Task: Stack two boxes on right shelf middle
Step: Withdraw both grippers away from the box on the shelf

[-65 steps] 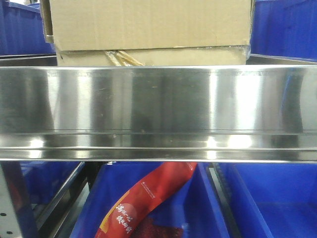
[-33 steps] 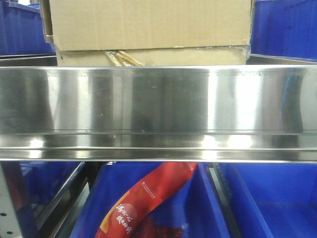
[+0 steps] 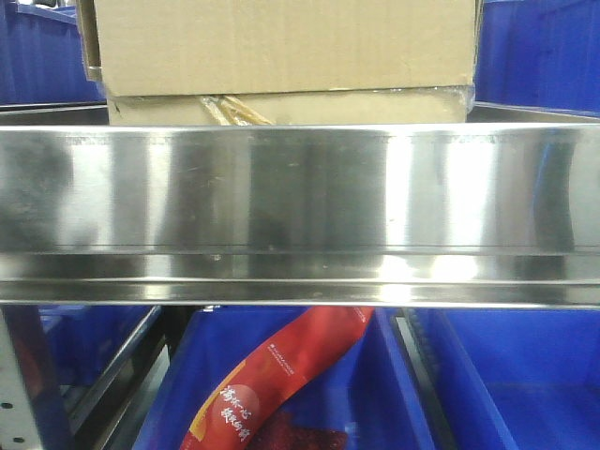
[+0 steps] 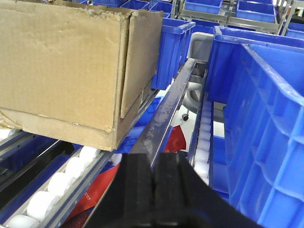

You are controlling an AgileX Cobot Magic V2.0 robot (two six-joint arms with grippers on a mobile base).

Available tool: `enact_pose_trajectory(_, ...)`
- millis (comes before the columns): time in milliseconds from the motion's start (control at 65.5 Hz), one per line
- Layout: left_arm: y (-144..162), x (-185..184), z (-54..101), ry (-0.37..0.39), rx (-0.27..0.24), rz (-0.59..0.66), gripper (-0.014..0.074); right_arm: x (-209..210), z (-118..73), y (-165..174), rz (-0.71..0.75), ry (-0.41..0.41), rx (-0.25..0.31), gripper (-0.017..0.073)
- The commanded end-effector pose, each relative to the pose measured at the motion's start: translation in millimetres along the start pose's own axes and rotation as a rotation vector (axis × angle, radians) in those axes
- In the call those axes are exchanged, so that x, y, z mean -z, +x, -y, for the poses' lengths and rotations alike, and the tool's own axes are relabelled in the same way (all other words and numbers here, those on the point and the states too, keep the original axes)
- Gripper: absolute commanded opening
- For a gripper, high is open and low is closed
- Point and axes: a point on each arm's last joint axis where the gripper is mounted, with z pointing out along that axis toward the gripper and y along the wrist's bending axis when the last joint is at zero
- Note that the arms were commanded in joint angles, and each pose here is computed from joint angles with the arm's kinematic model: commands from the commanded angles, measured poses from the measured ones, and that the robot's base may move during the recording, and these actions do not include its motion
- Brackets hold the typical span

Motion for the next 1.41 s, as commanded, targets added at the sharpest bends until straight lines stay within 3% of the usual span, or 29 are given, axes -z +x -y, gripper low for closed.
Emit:
enact_pose_trajectory(0,17.6,0.4,0.1,0.003,0.021,0.034,-0.0111,0.8,1.0,-2.2,0.029,0.011,0.013,-0.0153)
enact_pose_trajectory(46,16.6,1.0,0.3,0.006,0.025,0.072,-0.0111,0.8,1.0,-2.2,0.029,0.011,0.013,-0.0153)
enact_pose_trajectory(107,23.2,0.8,-0.2,-0.002,0.028,0.0,-0.0111,0.8,1.0,-2.2,0.029,0.011,0.013,-0.0153)
enact_pose_trajectory(1192,20.5,0.8,-0.3,-0.003,0.028,0.029,-0.0111,0.4,0.6,-1.8,0.031,0.008,-0.002,-0.0153)
enact_pose_trajectory(1268,20.5,0.8,-0.3,-0.003,0.028,0.029,-0.0111,2.3,3.7,-2.0,0.042,0.04,0.008,-0.0153)
enact_pose_trajectory(1390,20.5,0.8,-0.3,-0.003,0.028,0.029,-0.0111,12.7,11.8,2.2,0.089,0.143,-0.039,-0.0153)
